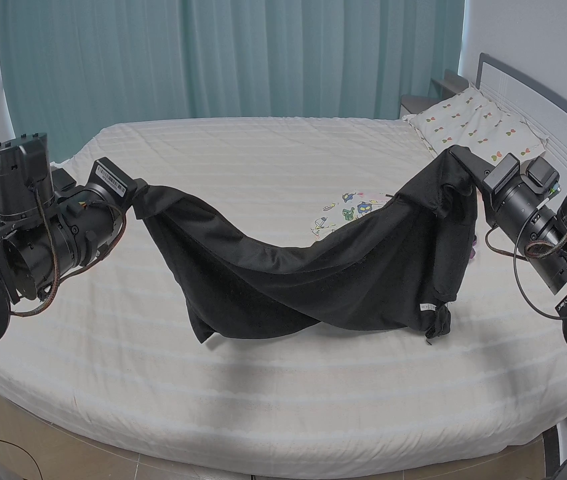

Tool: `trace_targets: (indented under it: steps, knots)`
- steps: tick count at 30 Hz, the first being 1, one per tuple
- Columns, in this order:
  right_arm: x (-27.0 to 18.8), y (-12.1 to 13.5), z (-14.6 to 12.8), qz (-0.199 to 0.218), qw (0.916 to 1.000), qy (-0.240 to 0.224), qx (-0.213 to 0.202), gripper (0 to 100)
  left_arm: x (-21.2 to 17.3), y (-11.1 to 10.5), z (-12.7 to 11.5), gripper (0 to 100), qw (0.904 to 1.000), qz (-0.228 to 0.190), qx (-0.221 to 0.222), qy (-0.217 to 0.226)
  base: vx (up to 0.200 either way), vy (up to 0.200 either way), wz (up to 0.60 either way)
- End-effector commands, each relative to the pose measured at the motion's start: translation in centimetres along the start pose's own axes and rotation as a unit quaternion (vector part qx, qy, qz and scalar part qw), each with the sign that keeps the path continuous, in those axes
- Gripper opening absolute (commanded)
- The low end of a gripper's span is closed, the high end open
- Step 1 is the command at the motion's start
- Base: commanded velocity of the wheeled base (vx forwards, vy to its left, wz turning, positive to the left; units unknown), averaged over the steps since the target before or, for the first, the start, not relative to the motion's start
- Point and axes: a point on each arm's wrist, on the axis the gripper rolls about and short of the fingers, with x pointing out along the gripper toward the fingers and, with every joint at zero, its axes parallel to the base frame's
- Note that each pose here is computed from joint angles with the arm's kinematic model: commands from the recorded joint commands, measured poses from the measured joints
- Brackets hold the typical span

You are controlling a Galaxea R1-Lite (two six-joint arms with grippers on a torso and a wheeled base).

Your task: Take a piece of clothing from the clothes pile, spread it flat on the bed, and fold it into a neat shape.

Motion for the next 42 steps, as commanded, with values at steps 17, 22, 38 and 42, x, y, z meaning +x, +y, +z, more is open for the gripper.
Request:
trace_targets:
  steps: [17,22,38,42]
  knots:
    - [0.0,-0.9,-0.1,-0.014,0.9999,0.003,0.001,0,1.6,0.4,-0.7,0,0.9999,0.011,0.002,0.012,0.0,0.2,0.0]
    - [0.0,-1.1,-0.3,-0.019,0.9998,0.005,0.001,0,1.7,0.6,-1.2,0,0.9997,0.015,0.004,0.02,0.0,0.08,0.0]
    - [-0.1,-1.4,-0.2,-0.024,0.9997,0.004,0.0,0,1.4,0.7,-1.3,0,0.9996,0.017,0.005,0.023,0.088,0.0,0.0]
    - [-0.1,-1.4,-0.1,-0.023,0.9997,0.004,0.001,0,1.5,0.6,-1.2,0,0.9997,0.014,0.005,0.02,0.2,0.0,0.0]
